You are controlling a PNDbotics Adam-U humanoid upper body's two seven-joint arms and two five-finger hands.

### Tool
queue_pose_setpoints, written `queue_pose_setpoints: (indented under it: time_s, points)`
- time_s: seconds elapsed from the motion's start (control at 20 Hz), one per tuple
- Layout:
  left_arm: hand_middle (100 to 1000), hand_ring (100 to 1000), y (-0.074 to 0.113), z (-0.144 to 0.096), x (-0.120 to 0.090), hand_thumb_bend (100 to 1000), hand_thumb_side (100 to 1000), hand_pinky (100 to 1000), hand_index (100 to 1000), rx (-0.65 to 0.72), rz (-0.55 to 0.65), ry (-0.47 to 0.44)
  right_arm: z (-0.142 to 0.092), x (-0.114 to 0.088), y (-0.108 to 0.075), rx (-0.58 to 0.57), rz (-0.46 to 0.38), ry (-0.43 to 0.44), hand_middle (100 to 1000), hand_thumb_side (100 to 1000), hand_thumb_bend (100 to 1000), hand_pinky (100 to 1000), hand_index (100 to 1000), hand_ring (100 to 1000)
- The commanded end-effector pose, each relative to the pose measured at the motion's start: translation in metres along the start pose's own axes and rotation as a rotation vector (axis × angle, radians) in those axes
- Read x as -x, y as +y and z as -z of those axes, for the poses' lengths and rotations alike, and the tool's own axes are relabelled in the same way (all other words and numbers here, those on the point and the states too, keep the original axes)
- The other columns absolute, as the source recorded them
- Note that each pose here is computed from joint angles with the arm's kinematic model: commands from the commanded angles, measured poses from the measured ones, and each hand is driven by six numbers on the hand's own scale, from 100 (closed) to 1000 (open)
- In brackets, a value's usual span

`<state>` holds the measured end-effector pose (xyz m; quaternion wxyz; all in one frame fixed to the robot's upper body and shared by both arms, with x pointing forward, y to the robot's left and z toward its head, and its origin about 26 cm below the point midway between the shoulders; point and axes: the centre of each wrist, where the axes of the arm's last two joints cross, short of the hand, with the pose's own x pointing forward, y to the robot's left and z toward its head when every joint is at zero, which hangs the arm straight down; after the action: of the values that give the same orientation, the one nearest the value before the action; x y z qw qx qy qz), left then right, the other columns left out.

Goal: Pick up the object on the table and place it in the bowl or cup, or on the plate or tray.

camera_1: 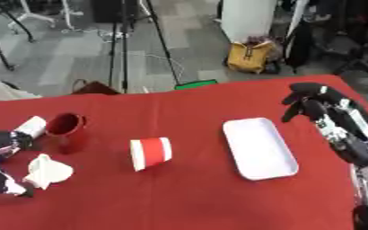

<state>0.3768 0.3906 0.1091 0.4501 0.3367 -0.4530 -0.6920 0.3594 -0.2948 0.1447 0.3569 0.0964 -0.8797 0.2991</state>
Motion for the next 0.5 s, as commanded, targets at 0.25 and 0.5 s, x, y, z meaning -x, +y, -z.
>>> queue_pose_setpoints:
  time_s: [0.25,0.5]
  points:
    - [723,724,0.0099,0.0024,0.0065,888,436,710,835,-0.003,0.04,0.004,0.0038,-0.0042,-0.0048,-0.01,-0.015,-0.015,633,596,100,542,834,533]
    - [729,725,0.0085,0.0056,0.0063,889,430,709,838,-0.026,0.056,0.009,0.0036,-0.0041,-0.0049,-0.01,-0.015,-0.014,633,596,100,542,834,533]
